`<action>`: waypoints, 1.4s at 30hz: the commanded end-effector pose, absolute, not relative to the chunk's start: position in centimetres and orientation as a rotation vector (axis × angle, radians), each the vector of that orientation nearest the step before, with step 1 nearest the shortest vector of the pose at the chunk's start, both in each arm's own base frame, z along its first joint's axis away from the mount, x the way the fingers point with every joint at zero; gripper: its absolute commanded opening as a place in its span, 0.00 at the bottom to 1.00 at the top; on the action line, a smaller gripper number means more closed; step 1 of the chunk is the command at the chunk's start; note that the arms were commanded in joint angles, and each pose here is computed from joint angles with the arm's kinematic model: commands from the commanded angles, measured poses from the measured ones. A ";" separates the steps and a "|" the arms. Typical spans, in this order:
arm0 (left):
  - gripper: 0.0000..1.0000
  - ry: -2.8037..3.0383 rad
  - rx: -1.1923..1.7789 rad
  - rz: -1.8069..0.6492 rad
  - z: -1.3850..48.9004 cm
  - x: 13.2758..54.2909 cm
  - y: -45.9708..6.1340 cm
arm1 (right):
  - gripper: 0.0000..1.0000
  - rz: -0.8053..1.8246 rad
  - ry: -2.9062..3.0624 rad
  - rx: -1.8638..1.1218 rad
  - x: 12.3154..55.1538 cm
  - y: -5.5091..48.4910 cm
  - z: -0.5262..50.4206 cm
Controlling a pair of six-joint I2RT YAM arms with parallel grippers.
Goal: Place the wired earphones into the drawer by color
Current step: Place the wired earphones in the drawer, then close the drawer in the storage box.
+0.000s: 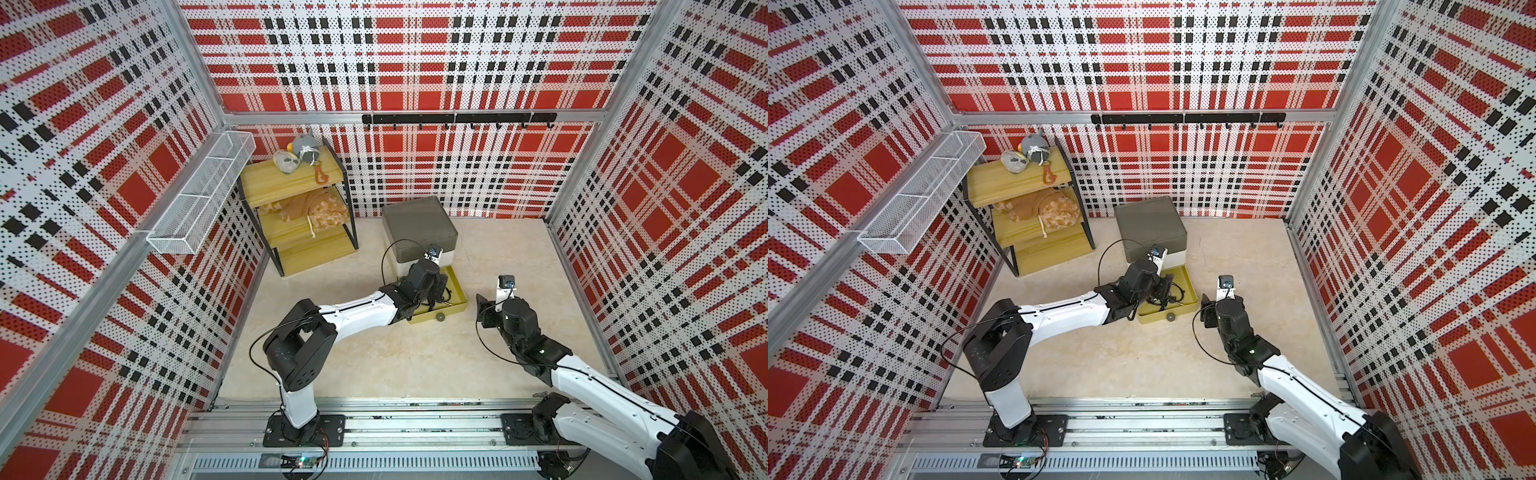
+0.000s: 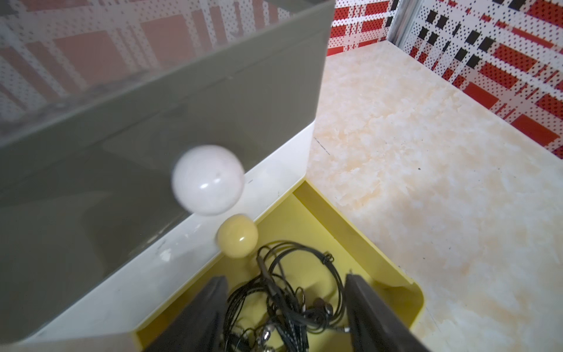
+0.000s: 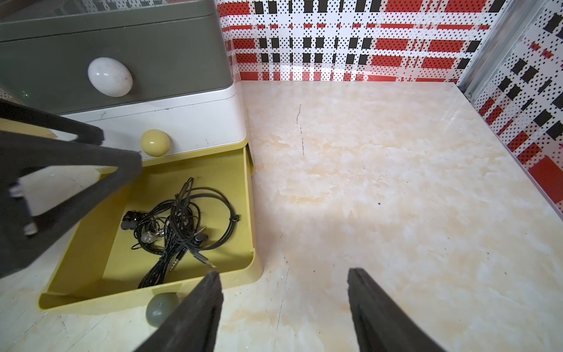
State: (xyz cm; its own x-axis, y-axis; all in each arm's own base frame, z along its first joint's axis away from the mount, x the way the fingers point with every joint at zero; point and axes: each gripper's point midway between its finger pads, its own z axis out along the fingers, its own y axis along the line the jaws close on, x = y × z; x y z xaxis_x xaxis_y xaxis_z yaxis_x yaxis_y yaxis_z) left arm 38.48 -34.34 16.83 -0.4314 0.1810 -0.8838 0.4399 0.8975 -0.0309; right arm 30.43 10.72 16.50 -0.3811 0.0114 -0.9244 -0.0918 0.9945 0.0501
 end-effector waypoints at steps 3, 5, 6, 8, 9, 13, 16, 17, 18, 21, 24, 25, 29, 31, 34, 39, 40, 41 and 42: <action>0.84 1.936 0.278 -0.350 20.9 37.6 -30.6 | 0.71 0.195 1.992 -0.052 29.5 11.3 16.0; 0.90 1.922 0.224 -0.375 21.3 37.1 -28.8 | 0.71 0.231 2.013 -0.039 29.3 11.6 15.6; 0.92 1.914 0.195 -0.387 21.4 36.9 -27.8 | 0.71 0.247 2.025 -0.031 29.1 11.7 15.4; 0.97 1.900 0.147 -0.411 21.4 36.5 -25.8 | 0.71 0.276 2.045 -0.014 29.0 11.9 15.0; 0.99 1.893 0.125 -0.423 21.4 36.2 -24.7 | 0.71 0.291 2.057 -0.010 28.9 12.1 14.8; 0.99 1.860 0.075 -0.477 21.3 35.1 -21.3 | 0.72 0.361 2.088 0.020 28.8 13.0 14.4; 0.99 1.835 0.050 -0.488 21.1 34.4 -18.9 | 0.73 0.401 2.111 0.052 28.9 13.5 14.1; 0.99 1.824 0.042 -0.477 21.0 34.2 -18.0 | 0.77 0.396 2.121 0.055 29.0 13.5 13.9; 0.99 1.809 0.038 -0.465 21.0 33.9 -17.3 | 0.97 0.446 2.144 0.084 28.8 14.0 13.5; 0.99 1.744 0.032 -0.448 21.1 33.1 -15.5 | 1.00 0.458 2.194 0.117 28.8 14.4 12.4; 0.99 1.679 0.025 -0.467 20.9 32.2 -14.6 | 1.00 0.440 2.234 0.162 29.0 14.2 11.2; 0.99 1.667 0.025 -0.470 20.8 32.0 -14.4 | 1.00 0.435 2.246 0.174 29.0 14.2 10.9; 0.99 1.636 0.022 -0.470 20.9 31.0 -13.8 | 1.00 0.421 2.286 0.252 29.2 14.0 9.7; 0.99 1.616 -0.005 -0.454 21.0 30.7 -13.0 | 1.00 0.419 2.303 0.273 29.3 14.1 9.2; 0.99 1.587 -0.043 -0.428 21.3 30.2 -11.9 | 1.00 0.413 2.331 0.298 29.6 14.4 8.8; 0.99 1.556 -0.069 -0.420 21.8 29.7 -11.1 | 1.00 0.399 2.393 0.296 29.9 15.5 8.0; 0.99 1.554 -0.070 -0.419 21.8 29.7 -11.1 | 1.00 0.392 2.400 0.293 29.9 15.8 7.8; 0.99 1.553 -0.071 -0.418 21.8 29.6 -11.1 | 1.00 0.387 2.409 0.290 30.0 16.0 7.6; 0.99 1.554 -0.073 -0.417 21.8 29.7 -11.0 | 1.00 0.389 2.416 0.281 30.0 16.4 7.5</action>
